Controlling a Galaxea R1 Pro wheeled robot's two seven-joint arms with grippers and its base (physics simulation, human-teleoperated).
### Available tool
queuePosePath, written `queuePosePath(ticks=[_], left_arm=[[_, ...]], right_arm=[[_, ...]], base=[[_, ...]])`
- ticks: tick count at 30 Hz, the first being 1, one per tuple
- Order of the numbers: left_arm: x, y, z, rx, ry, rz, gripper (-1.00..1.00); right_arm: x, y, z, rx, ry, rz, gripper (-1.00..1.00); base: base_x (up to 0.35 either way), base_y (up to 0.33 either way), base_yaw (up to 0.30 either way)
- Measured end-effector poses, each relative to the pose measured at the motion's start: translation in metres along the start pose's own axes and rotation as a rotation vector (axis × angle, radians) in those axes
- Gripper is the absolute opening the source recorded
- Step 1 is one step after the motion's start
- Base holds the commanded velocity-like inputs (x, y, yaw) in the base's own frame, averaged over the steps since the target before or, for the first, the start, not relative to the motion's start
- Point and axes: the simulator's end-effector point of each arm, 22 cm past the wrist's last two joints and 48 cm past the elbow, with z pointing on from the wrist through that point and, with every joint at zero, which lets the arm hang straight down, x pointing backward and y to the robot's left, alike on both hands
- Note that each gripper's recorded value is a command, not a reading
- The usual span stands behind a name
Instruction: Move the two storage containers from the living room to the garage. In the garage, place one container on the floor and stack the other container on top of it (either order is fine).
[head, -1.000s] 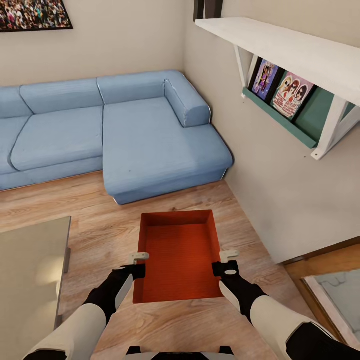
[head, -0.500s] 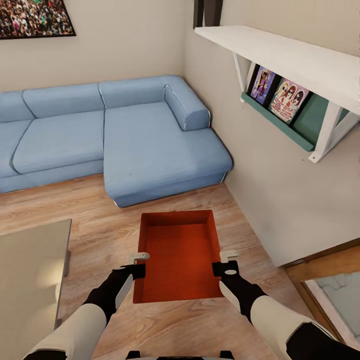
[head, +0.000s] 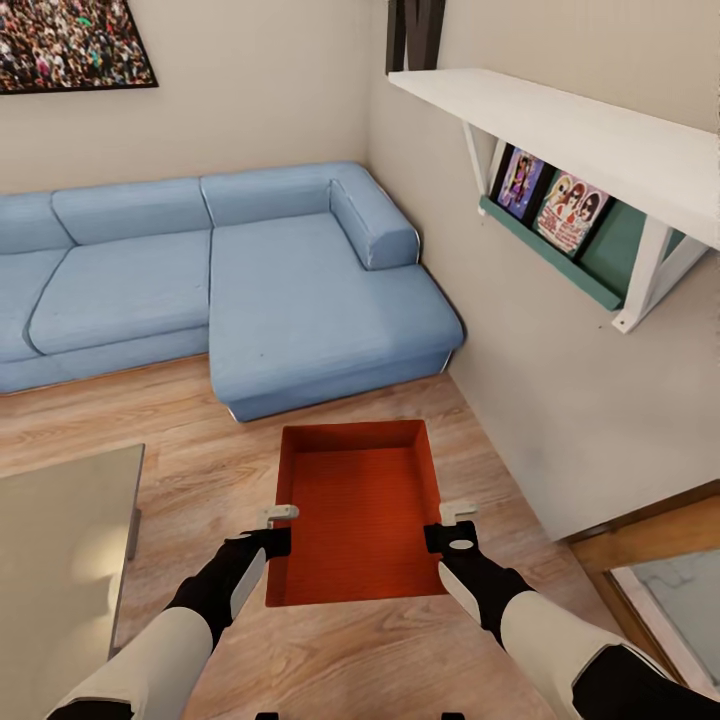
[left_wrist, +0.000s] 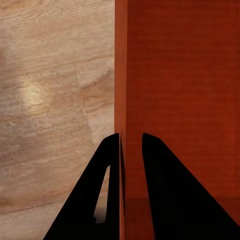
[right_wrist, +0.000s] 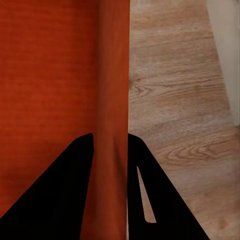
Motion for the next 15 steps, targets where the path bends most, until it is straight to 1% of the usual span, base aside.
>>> queuePosePath(ticks=[15], left_arm=[[-0.012,-0.001,-0.008,0.002,-0.025,-0.001,-1.00]], right_arm=[[-0.014,-0.003,-0.007,0.004,-0.025,0.003,-1.00]], base=[[0.000,0.000,0.000]])
